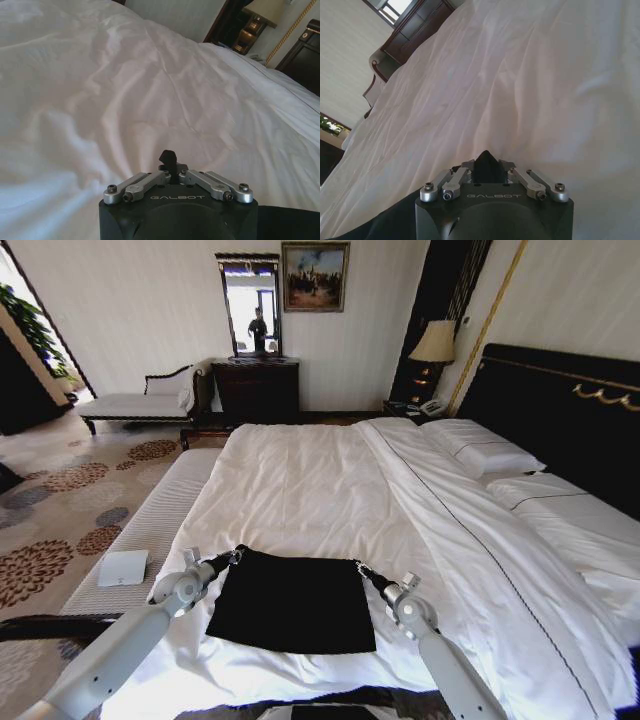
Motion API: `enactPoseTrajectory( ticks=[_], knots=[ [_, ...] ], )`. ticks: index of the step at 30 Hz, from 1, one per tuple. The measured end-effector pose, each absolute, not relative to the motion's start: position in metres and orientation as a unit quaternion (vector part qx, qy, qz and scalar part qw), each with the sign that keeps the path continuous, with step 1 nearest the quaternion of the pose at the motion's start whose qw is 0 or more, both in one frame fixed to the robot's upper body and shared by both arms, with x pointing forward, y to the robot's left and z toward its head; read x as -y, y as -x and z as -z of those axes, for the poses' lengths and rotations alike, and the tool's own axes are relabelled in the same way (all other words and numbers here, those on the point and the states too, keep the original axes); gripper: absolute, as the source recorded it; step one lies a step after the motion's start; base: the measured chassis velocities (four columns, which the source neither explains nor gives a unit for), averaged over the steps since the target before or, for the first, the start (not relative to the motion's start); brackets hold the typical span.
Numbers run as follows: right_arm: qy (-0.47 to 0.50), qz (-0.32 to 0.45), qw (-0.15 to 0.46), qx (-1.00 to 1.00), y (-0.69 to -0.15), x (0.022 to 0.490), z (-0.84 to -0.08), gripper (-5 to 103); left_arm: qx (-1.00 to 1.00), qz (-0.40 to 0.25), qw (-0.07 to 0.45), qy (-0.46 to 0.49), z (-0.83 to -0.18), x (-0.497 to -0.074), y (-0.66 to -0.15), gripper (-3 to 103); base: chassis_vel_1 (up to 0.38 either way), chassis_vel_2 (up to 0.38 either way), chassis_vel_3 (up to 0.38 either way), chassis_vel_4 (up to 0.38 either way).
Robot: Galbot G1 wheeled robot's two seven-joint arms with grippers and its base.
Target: Fold the clothes on the bed.
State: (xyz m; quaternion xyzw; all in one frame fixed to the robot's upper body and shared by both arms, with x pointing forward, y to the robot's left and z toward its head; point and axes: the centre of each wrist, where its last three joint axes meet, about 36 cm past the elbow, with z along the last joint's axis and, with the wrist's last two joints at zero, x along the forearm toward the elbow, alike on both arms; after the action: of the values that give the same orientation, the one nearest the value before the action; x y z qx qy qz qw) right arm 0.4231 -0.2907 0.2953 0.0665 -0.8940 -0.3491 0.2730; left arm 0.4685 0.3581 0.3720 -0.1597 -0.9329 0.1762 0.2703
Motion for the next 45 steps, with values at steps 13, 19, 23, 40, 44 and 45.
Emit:
enactPoseTrajectory(
  ticks=[13, 19, 23, 40, 44, 45],
  knots=[
    [-0.076, 0.348, 0.262, 0.897, -0.420, 0.286, -0.309, 0, 0.933, -0.178, 0.269, 0.157, -0.373, -0.356, -0.467, 1, 0.000, 0.000, 0.000, 0.000],
    [-0.082, 0.347, 0.247, 0.901, -0.417, 0.283, -0.325, 0, 0.935, -0.180, 0.260, 0.161, -0.381, -0.353, -0.467, 1, 0.000, 0.000, 0.000, 0.000],
    [-0.092, 0.338, 0.211, 0.912, -0.411, 0.282, -0.358, 0, 0.939, -0.190, 0.234, 0.165, -0.402, -0.347, -0.465, 1, 0.000, 0.000, 0.000, 0.000],
    [-0.127, 0.313, 0.089, 0.937, -0.391, 0.290, -0.495, 0, 0.958, -0.224, 0.064, 0.165, -0.522, -0.323, -0.451, 1, 0.000, 0.000, 0.000, 0.000],
    [-0.147, 0.282, 0.051, 0.947, -0.379, 0.290, -0.527, 0, 0.962, -0.228, 0.013, 0.151, -0.544, -0.321, -0.441, 1, 0.000, 0.000, 0.000, 0.000],
    [-0.147, 0.282, 0.051, 0.947, -0.379, 0.290, -0.527, 0, 0.962, -0.228, 0.013, 0.151, -0.544, -0.321, -0.441, 1, 0.000, 0.000, 0.000, 0.000]
  ],
)
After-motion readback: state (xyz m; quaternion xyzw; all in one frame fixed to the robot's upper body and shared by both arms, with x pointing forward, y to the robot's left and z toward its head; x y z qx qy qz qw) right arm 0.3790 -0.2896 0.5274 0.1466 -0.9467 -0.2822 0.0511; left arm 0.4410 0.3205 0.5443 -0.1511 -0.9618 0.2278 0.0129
